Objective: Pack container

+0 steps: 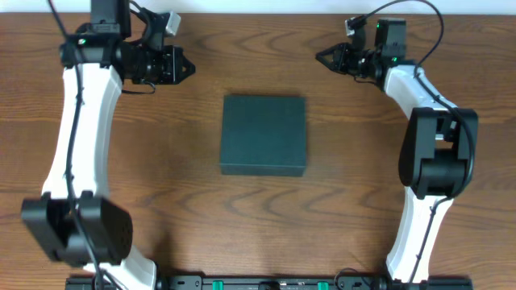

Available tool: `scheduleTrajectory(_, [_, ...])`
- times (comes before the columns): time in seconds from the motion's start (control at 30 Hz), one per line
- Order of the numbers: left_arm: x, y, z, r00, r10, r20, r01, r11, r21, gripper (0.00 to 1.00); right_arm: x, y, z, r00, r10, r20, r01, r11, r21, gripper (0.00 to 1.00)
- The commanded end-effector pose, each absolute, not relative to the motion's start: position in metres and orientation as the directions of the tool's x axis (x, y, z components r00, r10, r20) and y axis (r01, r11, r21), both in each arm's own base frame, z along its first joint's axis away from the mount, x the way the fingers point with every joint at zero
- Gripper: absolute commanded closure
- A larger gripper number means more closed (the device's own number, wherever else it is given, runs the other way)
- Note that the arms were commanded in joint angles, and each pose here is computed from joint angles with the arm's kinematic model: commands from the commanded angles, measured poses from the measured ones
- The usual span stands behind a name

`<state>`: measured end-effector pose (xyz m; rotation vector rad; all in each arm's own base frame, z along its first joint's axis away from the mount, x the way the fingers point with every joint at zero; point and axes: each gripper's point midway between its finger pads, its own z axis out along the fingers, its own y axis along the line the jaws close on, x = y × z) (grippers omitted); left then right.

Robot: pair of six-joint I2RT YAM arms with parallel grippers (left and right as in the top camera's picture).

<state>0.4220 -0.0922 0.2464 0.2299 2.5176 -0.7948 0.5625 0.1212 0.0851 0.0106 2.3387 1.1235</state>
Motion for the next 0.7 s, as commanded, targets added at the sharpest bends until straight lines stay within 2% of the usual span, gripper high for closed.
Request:
scheduleTrajectory(0.0, [0.41,-0.085,0.277,-0.825,0.026,-0.564,0.326,0.837,-0.439,0.94,0.569,0.108,0.114,-0.804,0.153,-0.574,-0.296,0.735,0.61,0.98])
scheduleTrajectory(0.13, [0.37,-0.086,0.302,-0.812,0.076,-0.578,0.37,0.834,-0.409,0.94,0.55,0.113,0.168,-0.763,0.067,-0.643,-0.388,0.748,0.538,0.98])
scheduleTrajectory(0.4, [0.315,-0.088,0.329,-0.79,0.137,-0.598,0.425,0.825,-0.372,0.94,0.496,0.114,0.242,-0.769,0.052,-0.637,-0.358,0.79,0.497,0.98])
scheduleTrajectory(0.67, [0.253,-0.101,0.356,-0.76,0.175,-0.626,0.501,0.771,-0.393,0.94,0.409,0.125,0.305,-0.768,-0.034,-0.64,-0.383,0.824,0.416,0.99])
